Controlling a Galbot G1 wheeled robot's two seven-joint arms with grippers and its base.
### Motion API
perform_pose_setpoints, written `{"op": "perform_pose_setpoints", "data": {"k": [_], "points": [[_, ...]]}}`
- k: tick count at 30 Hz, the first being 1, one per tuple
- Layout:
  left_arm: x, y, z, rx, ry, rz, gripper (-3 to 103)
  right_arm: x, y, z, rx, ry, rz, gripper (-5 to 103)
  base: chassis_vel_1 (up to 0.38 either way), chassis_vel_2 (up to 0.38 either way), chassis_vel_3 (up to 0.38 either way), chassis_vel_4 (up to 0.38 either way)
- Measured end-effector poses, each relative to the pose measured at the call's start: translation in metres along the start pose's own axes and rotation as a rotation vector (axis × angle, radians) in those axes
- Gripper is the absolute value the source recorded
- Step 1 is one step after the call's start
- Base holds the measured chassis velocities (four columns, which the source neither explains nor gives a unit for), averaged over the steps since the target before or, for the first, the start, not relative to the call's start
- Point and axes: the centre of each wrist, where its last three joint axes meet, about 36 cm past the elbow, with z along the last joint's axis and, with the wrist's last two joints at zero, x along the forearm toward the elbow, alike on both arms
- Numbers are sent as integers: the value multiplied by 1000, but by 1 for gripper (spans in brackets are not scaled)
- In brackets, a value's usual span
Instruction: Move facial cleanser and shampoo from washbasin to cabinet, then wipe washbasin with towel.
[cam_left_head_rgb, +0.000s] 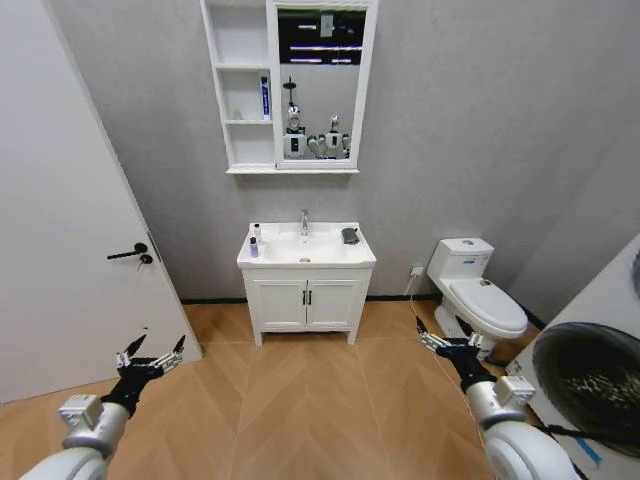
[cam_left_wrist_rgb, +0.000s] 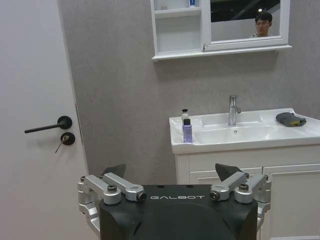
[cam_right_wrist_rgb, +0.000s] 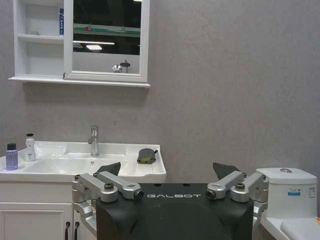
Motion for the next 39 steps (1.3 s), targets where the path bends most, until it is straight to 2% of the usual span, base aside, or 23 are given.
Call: {"op": "perform_pose_setpoints", "data": {"k": [9, 18, 19, 25, 26, 27, 29, 39], "points": [[1, -4, 1, 7, 6, 10, 101, 3, 1, 1, -10, 22, -2, 100, 0, 0, 0, 0], [-1, -4, -1, 9, -1, 11, 100, 2, 2, 0, -28, 31, -9, 100, 0, 0, 0, 0], [-1, -4, -2, 8, -1, 11, 97, 2, 3, 0, -31, 32, -8, 100, 0, 0, 0, 0], [-3, -4, -6, 11, -9, 16, 101, 4, 3, 1, -40, 35, -2, 100, 0, 0, 0, 0], [-3, -4, -6, 11, -9, 16, 101, 4, 3, 1, -40, 35, -2, 100, 0, 0, 0, 0], [-3, -4, -6, 11, -9, 16, 97, 4, 2, 2, -40, 34, -1, 100, 0, 0, 0, 0], [-3, -4, -5, 14, -7, 17, 100, 6, 2, 2, -41, 31, 2, 100, 0, 0, 0, 0], [-4, -4, -4, 16, -7, 16, 100, 9, 4, 2, -53, 25, -4, 100, -116, 117, 118, -121]]}}
